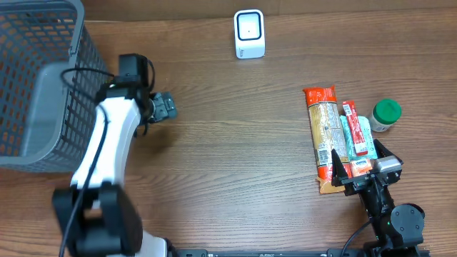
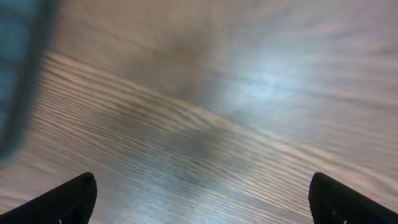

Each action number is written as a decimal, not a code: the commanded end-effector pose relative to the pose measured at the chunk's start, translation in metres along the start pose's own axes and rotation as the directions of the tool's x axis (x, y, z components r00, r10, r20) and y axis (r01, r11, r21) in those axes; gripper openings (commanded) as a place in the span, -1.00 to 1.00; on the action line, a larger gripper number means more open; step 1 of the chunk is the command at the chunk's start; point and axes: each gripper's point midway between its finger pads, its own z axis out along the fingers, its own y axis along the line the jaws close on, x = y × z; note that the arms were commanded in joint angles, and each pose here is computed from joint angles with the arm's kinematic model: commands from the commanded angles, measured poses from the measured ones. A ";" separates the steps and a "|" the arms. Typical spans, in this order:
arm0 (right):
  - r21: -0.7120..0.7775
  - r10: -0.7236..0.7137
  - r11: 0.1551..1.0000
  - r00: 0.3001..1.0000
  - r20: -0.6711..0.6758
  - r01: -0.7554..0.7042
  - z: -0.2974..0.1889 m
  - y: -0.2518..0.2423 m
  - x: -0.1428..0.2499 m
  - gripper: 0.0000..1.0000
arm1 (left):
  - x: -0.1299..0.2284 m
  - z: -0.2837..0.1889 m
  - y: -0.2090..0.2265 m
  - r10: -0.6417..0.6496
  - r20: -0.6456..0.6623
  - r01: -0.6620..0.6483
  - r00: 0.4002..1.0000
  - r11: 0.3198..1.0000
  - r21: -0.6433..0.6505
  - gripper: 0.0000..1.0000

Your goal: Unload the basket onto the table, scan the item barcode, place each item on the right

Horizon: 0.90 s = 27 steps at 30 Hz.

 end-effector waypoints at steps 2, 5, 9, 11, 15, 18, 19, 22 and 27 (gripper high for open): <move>0.003 -0.005 1.000 1.000 0.003 0.005 0.000 -0.001 0.002 1.00 | -0.022 -0.098 0.008 -0.047 0.266 0.026 0.963 0.996 0.083 1.00; 0.003 -0.005 1.000 1.000 0.003 0.005 0.000 -0.001 0.002 1.00 | -0.023 -0.149 0.015 -0.078 0.393 0.030 0.916 0.991 0.127 1.00; 0.003 -0.005 1.000 1.000 0.003 0.005 0.000 -0.001 0.002 1.00 | -0.015 -0.203 0.025 -0.115 0.519 0.027 0.847 0.984 0.173 1.00; 0.003 -0.005 1.000 1.000 0.003 0.005 0.000 -0.001 0.002 1.00 | -0.010 -0.220 0.028 -0.128 0.558 0.025 0.820 0.982 0.189 1.00; 0.003 -0.005 1.000 1.000 0.003 0.005 0.000 -0.001 0.002 1.00 | -0.004 -0.241 0.033 -0.145 0.603 0.021 0.785 0.978 0.207 1.00; 0.003 -0.005 1.000 1.000 0.003 0.005 0.000 -0.001 0.002 1.00 | -0.003 -0.242 0.033 -0.145 0.605 0.021 0.783 0.978 0.208 1.00; 0.003 -0.005 1.000 1.000 0.003 0.005 0.000 -0.001 0.002 1.00 | -0.002 -0.241 0.034 -0.145 0.603 0.021 0.785 0.978 0.207 1.00; 0.003 -0.005 1.000 1.000 0.003 0.005 0.000 -0.001 0.002 1.00 | 0.003 -0.246 0.036 -0.148 0.611 0.020 0.777 0.977 0.211 1.00; 0.003 -0.005 1.000 1.000 0.003 0.005 0.000 -0.001 0.002 1.00 | 0.016 -0.245 0.040 -0.148 0.611 0.020 0.778 0.977 0.210 1.00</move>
